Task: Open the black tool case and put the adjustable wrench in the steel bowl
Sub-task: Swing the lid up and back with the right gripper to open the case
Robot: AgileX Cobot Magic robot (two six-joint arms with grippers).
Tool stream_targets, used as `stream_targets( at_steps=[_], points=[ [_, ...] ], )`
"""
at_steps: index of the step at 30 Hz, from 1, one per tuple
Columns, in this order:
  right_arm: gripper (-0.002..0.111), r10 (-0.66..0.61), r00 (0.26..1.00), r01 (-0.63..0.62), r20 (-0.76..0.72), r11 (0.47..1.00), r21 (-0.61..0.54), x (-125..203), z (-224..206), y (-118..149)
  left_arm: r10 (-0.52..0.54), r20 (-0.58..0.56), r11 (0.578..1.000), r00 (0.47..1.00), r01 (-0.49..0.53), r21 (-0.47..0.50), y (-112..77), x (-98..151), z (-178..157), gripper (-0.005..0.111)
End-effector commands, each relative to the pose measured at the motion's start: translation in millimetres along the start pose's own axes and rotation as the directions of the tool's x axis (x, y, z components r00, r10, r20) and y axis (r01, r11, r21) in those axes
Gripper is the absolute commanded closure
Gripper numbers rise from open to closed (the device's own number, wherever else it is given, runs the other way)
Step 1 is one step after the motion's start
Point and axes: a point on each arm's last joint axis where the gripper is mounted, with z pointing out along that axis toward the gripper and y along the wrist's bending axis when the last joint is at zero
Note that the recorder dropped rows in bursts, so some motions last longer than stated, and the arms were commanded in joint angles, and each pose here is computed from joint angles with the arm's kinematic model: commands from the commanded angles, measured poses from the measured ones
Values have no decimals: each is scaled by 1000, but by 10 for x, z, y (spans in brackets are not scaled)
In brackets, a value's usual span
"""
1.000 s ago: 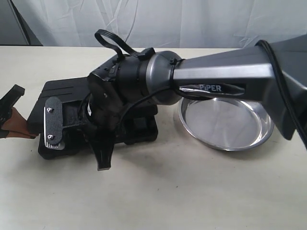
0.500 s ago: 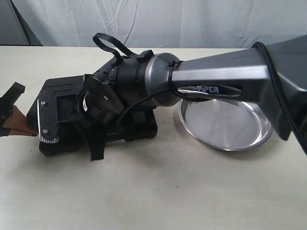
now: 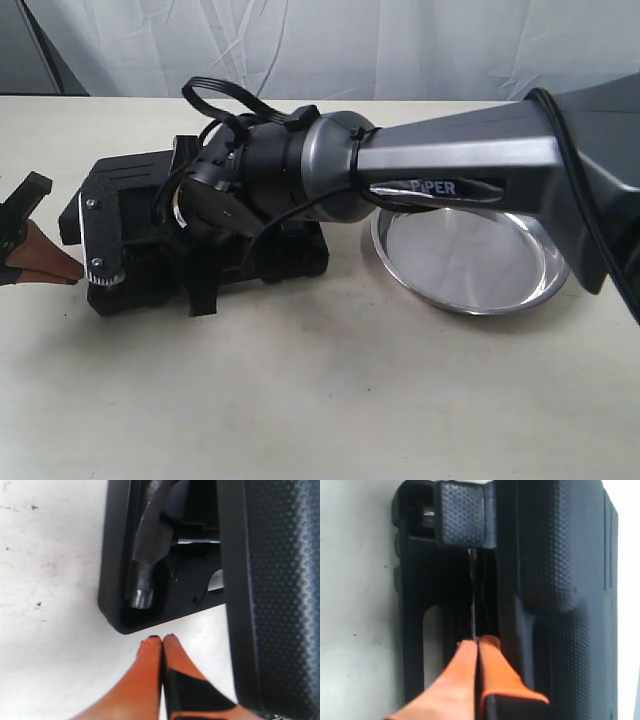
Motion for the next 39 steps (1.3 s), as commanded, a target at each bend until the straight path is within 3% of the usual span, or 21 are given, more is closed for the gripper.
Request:
stream_targets(
  at_steps=[1, 17, 26, 31, 35, 39],
  points=[
    [108, -15, 1000, 15, 6, 996, 87, -1, -27, -107, -3, 4, 1000, 1000, 3, 14, -15, 1, -7, 107],
    [108, -43, 998, 34, 38, 974, 222, -36, -47, -228, -1, 4, 1000, 1000, 1, 14, -15, 1, -7, 107],
    [108, -3, 999, -8, 36, 952, 307, 118, -54, -411, -1, 4, 1000, 1000, 1, 14, -15, 1, -7, 107],
    [108, 56, 996, -79, 73, 928, 365, 118, -151, -647, 1, 4, 1000, 1000, -1, 14, -15, 1, -7, 107],
    [108, 89, 977, -163, 195, 899, 406, 114, -235, -906, 2, 4, 1000, 1000, -2, 13, -14, 2, -7, 107],
    [108, 182, 948, -279, 260, 867, 413, 275, -94, -1123, 2, 4, 1000, 1000, -2, 13, -14, 2, -7, 107]
  ],
)
